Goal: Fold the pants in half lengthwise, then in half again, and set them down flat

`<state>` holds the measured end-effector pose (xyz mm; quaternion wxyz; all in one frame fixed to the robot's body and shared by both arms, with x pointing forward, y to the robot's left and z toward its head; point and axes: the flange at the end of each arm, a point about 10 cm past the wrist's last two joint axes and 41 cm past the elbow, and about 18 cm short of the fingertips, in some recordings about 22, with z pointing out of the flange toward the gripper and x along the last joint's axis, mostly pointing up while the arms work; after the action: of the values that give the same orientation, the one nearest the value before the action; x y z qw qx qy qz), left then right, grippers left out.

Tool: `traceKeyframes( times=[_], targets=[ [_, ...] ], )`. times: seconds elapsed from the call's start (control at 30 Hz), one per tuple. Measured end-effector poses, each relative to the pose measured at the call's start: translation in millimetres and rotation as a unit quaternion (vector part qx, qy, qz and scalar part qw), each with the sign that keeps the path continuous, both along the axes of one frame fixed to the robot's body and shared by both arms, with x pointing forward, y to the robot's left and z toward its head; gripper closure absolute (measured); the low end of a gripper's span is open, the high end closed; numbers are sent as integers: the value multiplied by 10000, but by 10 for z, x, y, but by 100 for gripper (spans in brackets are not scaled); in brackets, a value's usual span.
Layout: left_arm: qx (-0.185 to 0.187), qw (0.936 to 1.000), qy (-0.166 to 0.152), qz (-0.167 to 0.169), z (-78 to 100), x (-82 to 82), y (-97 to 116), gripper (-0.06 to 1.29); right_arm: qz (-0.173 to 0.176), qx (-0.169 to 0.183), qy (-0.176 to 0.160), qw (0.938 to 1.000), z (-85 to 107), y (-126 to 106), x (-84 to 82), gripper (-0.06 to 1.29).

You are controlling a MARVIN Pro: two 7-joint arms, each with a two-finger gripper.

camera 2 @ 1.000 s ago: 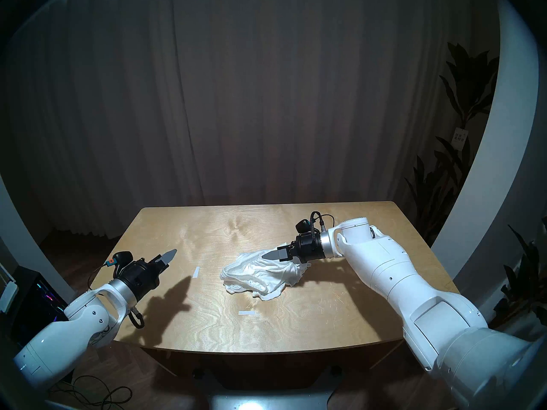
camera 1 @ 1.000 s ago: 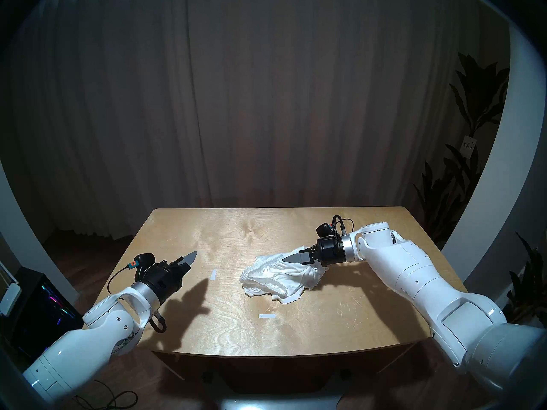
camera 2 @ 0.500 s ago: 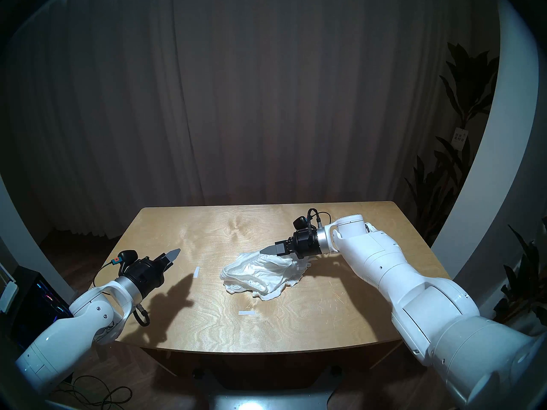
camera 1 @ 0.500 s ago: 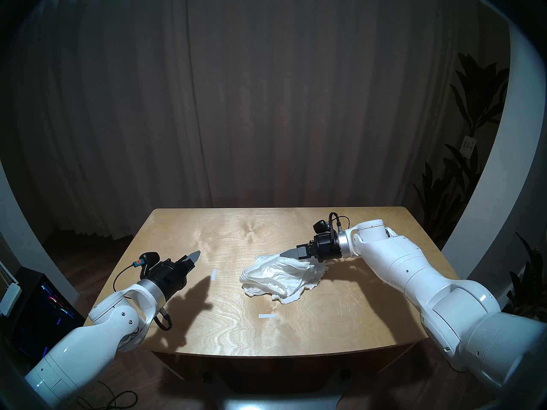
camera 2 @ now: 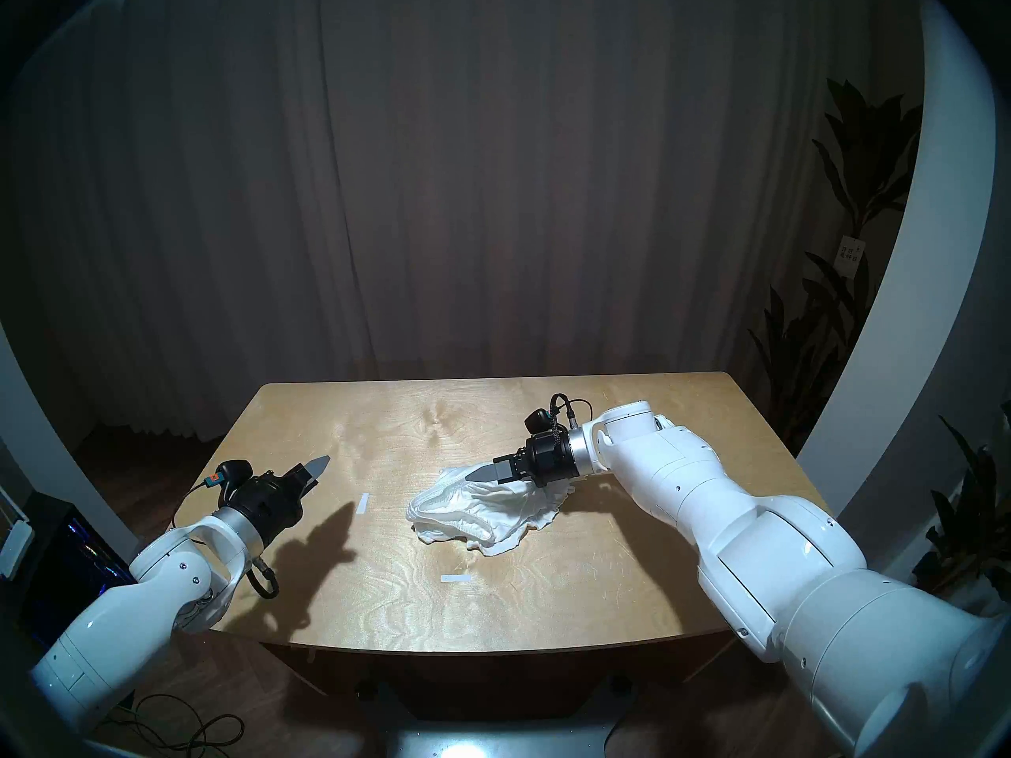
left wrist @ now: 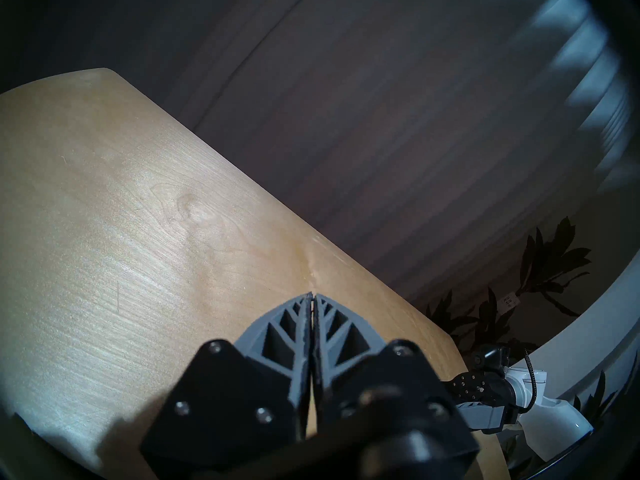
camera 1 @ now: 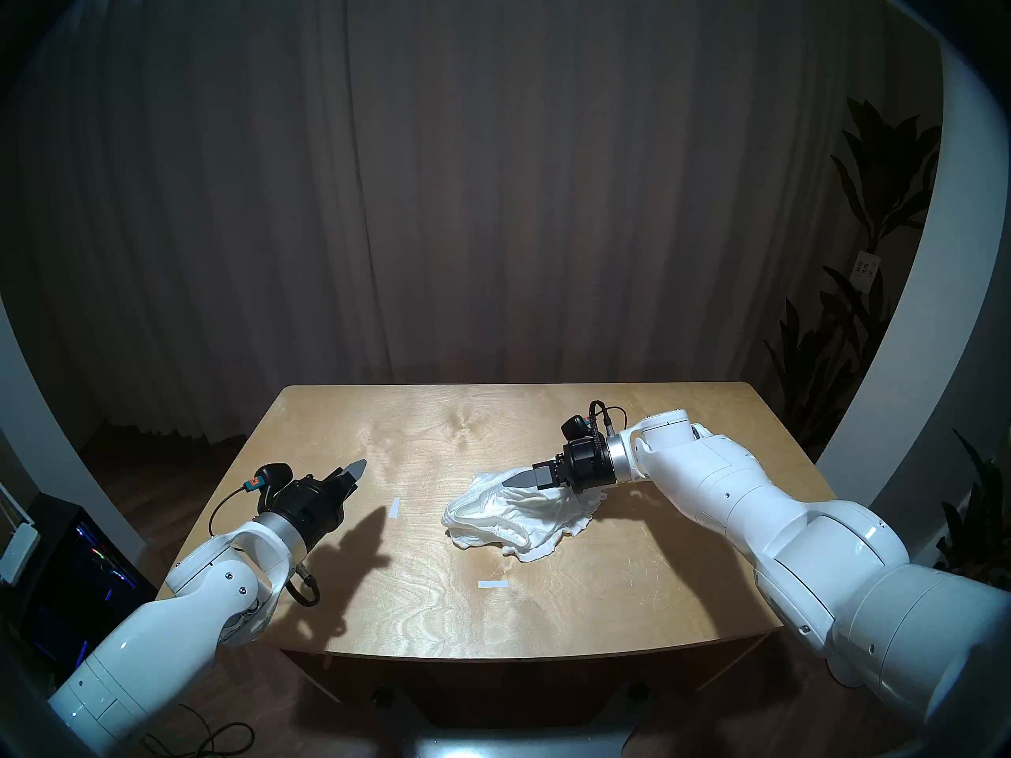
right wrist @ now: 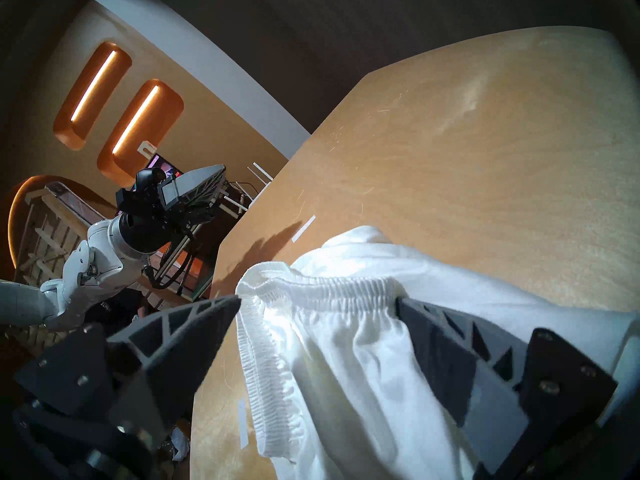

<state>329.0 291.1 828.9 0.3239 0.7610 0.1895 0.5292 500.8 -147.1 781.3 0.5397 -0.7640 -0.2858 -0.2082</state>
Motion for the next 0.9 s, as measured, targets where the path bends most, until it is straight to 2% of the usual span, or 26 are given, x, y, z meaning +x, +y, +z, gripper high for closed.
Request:
traceKeyframes(
  times=[0.07,0.1,0.13,0.17,0.2,0.27,0.43,0.6,0.8,0.9],
  targets=[
    [-2,10000,-8,7,-2,-8,7,116,47,21,3,10000,-9,26,-9,67],
    [-2,10000,-14,8,-3,-15,11,116,72,34,0,10000,-11,40,-12,82],
    [2,10000,-16,8,-4,-22,17,116,97,44,-8,9999,-10,53,-16,94],
    [7,10000,-17,8,-7,-28,21,117,115,52,-16,9999,-7,62,-18,98],
    [11,10000,-16,7,-11,-35,26,117,135,59,-28,9999,-2,71,-20,112],
    [21,10000,-18,-1,-19,-50,32,119,178,76,-66,9998,23,92,-19,124],
    [21,10000,-34,-31,-31,-79,31,119,267,93,-209,9994,116,96,-16,125],
    [20,10000,-63,-70,-30,-97,18,119,322,-47,-221,9992,137,59,-57,125],
    [9,9999,-90,-111,-32,-122,-5,119,422,-377,-81,9984,12,-8,-212,126],
    [-4,9999,-98,-141,-40,-148,-26,119,498,-491,25,9975,-73,-42,-343,126]
  ],
)
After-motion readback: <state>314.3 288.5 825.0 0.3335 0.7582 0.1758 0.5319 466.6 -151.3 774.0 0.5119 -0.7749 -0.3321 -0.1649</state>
